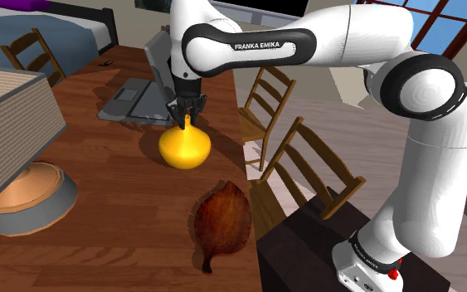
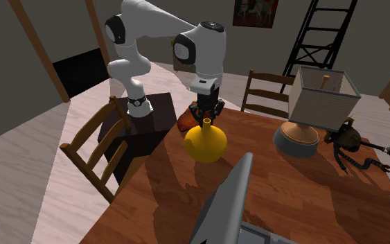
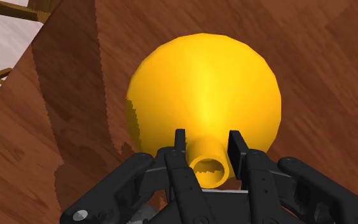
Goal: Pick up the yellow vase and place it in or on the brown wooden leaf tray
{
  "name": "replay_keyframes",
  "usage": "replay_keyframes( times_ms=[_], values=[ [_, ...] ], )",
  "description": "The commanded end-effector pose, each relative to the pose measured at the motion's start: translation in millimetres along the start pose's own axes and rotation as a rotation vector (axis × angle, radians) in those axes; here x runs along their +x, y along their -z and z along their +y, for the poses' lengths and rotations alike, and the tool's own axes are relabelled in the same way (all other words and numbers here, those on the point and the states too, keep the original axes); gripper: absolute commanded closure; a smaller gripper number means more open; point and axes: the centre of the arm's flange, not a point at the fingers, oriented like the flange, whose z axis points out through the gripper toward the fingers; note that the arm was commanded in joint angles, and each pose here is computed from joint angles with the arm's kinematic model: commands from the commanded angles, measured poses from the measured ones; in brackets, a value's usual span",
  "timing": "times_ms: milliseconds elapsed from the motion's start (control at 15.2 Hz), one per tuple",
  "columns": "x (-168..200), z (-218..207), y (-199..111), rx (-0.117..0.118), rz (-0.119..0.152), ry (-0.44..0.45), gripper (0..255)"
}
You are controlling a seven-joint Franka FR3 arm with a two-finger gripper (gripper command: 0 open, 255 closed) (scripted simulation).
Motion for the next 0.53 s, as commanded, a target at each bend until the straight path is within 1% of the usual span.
replay_keyframes(
  times_ms=[0,462],
  values=[
    [0.8,-0.1,10.9,0.0,0.001,0.0,255],
    [1.3,0.7,47.8,0.0,0.001,0.0,255]
  ],
)
